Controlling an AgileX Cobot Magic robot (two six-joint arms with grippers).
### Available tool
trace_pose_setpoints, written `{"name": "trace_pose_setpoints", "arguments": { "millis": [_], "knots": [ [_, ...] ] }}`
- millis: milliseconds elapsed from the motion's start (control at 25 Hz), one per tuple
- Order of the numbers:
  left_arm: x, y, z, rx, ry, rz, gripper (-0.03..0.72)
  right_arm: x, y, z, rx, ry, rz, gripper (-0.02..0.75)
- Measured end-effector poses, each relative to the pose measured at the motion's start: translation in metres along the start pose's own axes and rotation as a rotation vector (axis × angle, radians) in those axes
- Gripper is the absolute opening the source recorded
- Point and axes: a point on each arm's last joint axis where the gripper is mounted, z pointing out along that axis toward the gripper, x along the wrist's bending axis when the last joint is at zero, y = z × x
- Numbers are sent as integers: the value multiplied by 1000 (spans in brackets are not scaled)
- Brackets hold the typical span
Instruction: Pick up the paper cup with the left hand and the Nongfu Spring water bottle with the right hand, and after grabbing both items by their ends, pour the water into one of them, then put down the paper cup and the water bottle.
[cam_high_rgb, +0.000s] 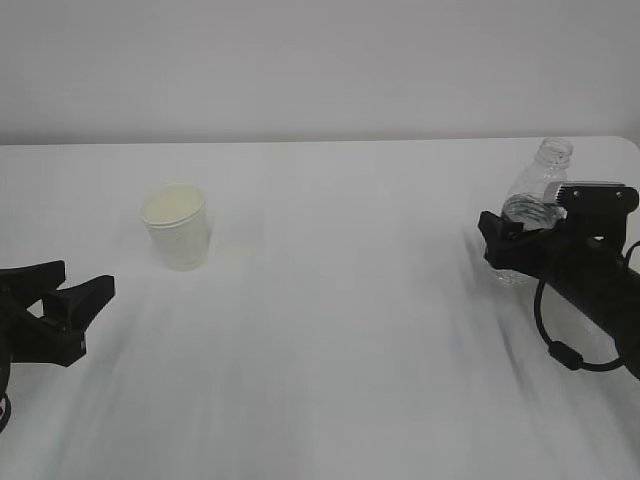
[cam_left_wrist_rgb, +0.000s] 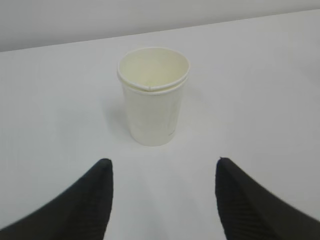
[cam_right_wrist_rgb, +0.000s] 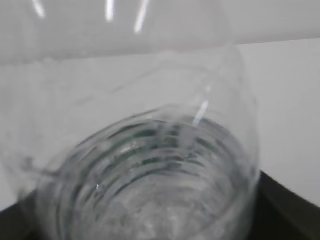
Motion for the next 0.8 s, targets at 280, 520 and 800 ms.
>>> {"name": "trace_pose_setpoints", "arguments": {
  "millis": [280, 520, 800],
  "knots": [
    [0, 0, 0, 0, 0, 0, 461, 2, -1, 0, 4, 22, -10, 479],
    [0, 0, 0, 0, -4, 2, 461, 3, -1, 0, 6, 39, -18, 413],
    [-1, 0, 0, 1, -9, 5, 461, 4, -1, 0, 6, 41, -25, 400]
  ]
}}
